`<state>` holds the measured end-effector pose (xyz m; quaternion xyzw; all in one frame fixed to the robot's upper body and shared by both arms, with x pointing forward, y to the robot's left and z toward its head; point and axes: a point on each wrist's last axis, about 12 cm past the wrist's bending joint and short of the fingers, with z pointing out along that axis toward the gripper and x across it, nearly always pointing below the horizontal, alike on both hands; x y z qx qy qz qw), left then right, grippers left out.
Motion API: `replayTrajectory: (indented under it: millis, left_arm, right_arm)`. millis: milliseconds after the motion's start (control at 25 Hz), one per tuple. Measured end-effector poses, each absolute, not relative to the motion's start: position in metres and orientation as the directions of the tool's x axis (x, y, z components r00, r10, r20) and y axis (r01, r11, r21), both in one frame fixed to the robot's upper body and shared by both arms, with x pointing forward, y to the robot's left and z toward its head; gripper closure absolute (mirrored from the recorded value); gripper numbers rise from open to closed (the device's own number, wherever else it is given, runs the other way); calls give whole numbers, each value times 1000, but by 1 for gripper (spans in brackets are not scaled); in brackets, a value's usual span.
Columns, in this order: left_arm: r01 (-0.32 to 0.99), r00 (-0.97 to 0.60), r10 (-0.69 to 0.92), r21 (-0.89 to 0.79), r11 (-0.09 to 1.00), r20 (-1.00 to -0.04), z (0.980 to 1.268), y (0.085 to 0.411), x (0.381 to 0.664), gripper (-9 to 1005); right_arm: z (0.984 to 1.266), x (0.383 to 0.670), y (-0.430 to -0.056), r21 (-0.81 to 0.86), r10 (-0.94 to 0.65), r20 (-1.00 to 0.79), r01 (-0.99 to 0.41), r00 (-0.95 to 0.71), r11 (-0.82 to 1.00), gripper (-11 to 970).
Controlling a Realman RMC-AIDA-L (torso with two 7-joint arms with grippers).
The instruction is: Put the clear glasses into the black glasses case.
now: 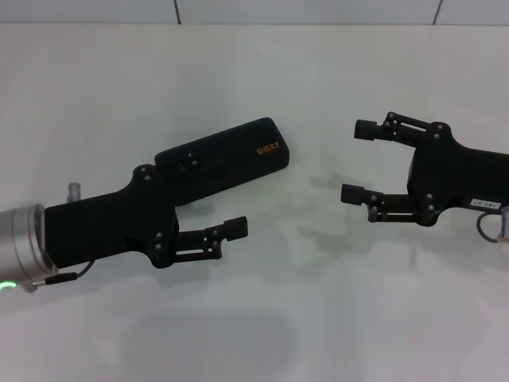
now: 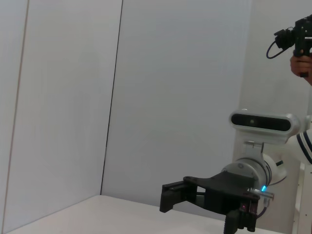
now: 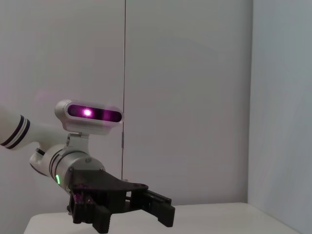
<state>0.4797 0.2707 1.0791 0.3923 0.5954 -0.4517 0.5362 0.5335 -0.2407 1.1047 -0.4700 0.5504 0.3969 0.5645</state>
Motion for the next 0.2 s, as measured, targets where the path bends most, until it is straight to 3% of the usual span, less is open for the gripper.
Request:
replayTrajectory:
  millis: [200]
  left_arm:
    - [951, -115, -23, -117, 285, -993, 1079, 271, 479, 122]
  right_arm:
    - [1105, 534, -240, -94, -69, -994, -966, 79, 242, 116]
